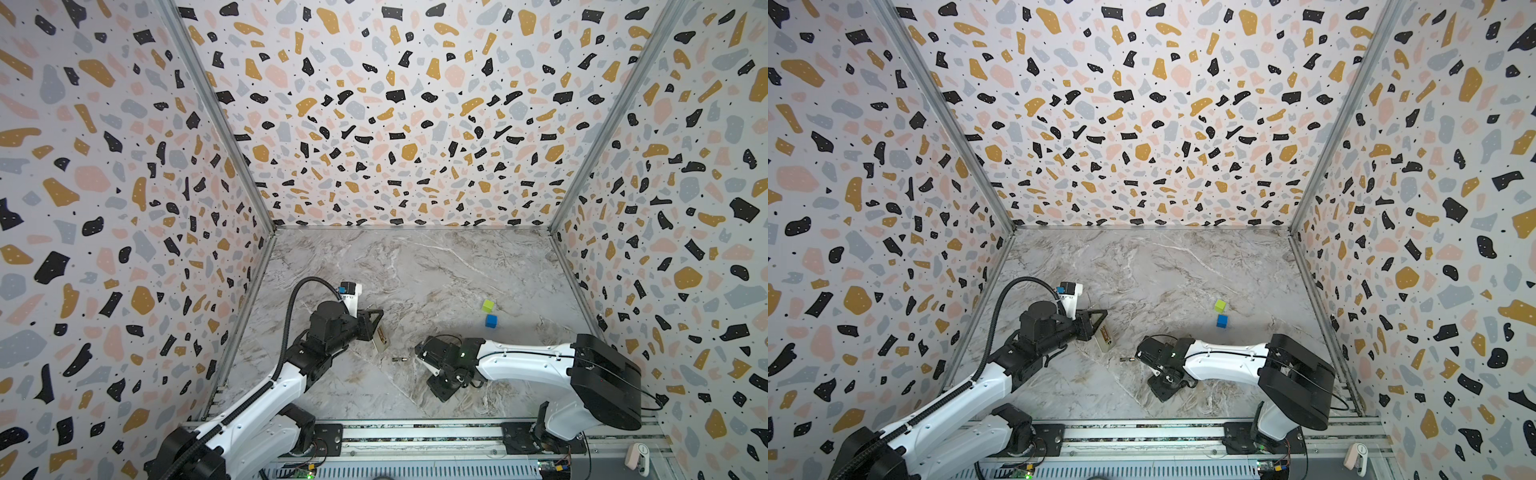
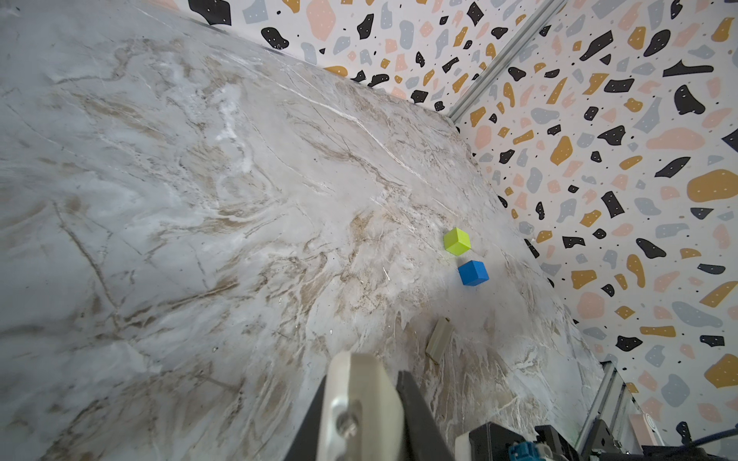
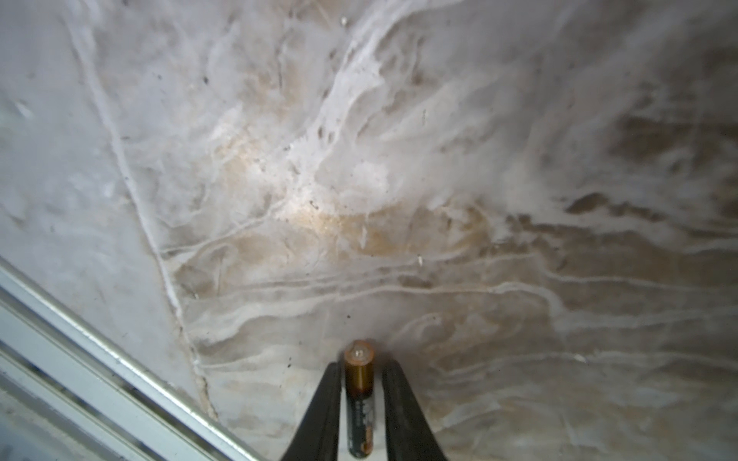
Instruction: Load the batteries into the remote control
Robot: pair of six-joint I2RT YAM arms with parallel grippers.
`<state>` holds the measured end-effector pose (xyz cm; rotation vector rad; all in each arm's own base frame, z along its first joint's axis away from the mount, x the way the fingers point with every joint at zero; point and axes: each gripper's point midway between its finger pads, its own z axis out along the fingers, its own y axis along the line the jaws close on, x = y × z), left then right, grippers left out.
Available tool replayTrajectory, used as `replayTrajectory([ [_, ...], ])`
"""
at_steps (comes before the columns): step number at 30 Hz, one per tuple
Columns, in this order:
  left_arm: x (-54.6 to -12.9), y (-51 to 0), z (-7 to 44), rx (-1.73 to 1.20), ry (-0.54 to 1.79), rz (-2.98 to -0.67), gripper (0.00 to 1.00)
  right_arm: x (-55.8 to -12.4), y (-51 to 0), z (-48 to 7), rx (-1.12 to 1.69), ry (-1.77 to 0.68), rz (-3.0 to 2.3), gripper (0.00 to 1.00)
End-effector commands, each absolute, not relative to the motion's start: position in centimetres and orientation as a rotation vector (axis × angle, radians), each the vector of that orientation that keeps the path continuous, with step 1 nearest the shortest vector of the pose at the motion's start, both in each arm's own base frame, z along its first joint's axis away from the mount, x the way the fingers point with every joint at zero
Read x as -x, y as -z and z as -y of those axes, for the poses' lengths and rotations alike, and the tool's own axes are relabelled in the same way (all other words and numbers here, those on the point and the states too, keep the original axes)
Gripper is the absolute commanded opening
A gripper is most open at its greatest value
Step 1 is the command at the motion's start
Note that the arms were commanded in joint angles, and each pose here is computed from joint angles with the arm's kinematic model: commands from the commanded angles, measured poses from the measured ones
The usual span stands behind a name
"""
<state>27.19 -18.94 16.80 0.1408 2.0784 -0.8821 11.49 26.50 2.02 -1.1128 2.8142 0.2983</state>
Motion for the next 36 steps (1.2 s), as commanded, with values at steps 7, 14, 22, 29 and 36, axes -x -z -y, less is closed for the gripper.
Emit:
replayTrajectory([
  [7,-27.4,-17.7,19.2,-0.165,0.871,-2.036,0.0,-11.5,-0.7,-24.7,1.152,-0.181,-2.867,0.21],
  [14,-27.5,-17.6,19.2,-0.166,0.867,-2.039,0.0,-11.4,-0.5,-24.3,1.159,-0.156,-2.874,0.15],
  [22,-27.3,-17.6,19.7,-0.175,0.886,-2.049,0.0,-11.4,-0.9,-24.7,1.146,-0.192,-2.857,0.05],
  [29,-27.0,-17.8,21.1,-0.197,0.974,-2.059,0.0,-11.8,-3.5,-26.3,1.085,-0.324,-2.716,0.0],
  [36,-26.5,-17.6,22.3,-0.217,1.057,-2.087,0.0,-13.4,-8.2,-28.8,1.07,-0.498,-2.445,0.0],
])
